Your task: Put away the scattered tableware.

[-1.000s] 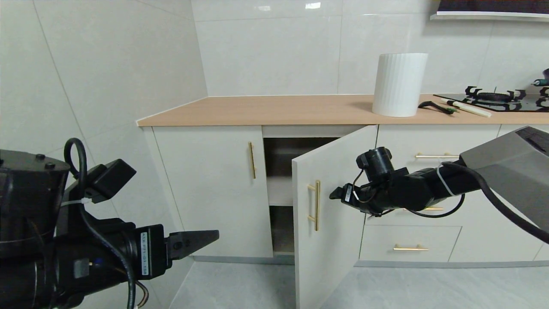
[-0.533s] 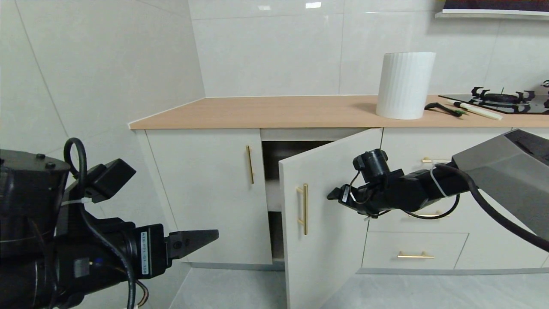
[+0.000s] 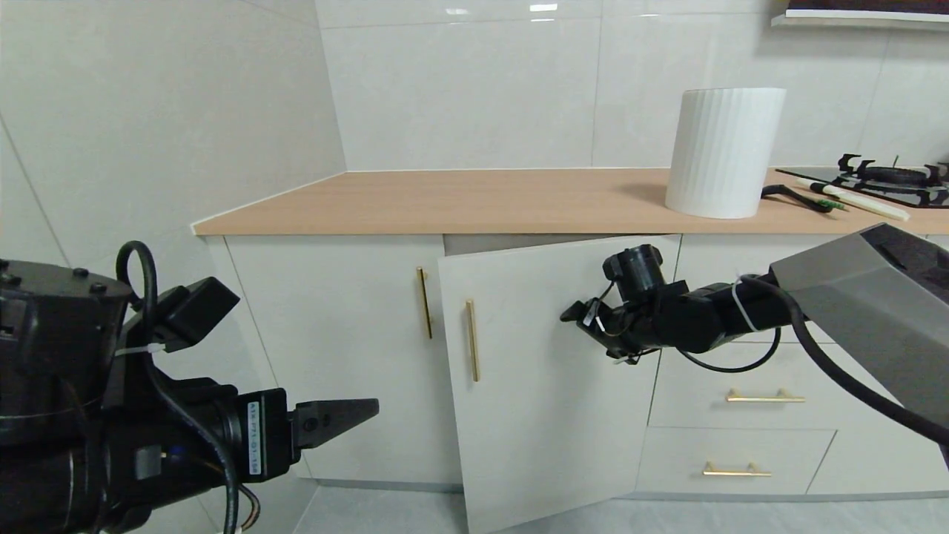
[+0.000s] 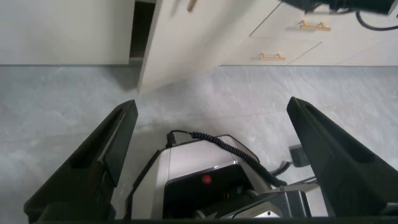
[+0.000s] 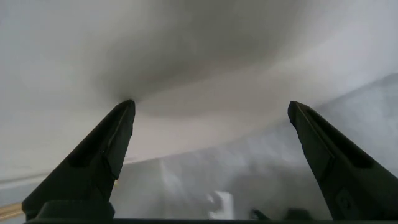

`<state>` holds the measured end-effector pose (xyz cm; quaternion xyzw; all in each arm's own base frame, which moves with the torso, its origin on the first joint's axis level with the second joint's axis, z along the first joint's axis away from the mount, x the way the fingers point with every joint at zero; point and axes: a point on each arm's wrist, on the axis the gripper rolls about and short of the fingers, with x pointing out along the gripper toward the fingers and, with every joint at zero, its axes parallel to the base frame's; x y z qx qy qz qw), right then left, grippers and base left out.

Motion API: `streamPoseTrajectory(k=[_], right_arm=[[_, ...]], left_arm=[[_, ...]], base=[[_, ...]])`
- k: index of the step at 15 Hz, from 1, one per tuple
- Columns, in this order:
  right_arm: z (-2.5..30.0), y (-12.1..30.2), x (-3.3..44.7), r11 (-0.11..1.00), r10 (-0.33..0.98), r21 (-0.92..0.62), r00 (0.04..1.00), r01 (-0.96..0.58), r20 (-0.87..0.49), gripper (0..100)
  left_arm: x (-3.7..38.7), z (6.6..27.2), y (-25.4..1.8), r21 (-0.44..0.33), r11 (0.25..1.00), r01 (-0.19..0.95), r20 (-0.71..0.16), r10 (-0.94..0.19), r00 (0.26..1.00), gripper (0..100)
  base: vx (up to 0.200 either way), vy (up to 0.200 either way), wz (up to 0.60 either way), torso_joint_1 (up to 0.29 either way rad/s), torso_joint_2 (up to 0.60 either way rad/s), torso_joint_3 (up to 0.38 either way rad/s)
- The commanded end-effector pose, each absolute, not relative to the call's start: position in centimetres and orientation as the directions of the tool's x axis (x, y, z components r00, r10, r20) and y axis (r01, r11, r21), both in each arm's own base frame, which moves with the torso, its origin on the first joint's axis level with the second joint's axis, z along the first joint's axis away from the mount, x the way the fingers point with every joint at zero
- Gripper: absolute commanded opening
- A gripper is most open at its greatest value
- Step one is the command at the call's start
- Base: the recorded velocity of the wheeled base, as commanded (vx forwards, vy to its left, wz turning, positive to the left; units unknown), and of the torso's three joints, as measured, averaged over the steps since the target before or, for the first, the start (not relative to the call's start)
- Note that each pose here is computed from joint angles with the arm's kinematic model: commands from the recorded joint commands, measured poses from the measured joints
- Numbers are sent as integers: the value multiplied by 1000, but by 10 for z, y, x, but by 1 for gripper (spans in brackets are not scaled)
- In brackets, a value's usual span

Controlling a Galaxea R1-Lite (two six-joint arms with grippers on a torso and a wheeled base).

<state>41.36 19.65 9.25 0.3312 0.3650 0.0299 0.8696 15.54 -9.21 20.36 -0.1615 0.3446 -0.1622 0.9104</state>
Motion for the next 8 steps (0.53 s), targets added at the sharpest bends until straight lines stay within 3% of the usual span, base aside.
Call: streamPoseTrajectory(k=[1,8], right_arm=[[92,198,420,764,283,612,746,205,-603,100],[86,188,447,703,197,649,797,291,-571,100]], left_arm=[[156,203,-92,-405,896,182,-580,-405,707,100],[156,202,-93,-404,897,181,-581,-404,706,100]], base=[[0,0,0,0,0,0],[0,0,0,0,0,0]])
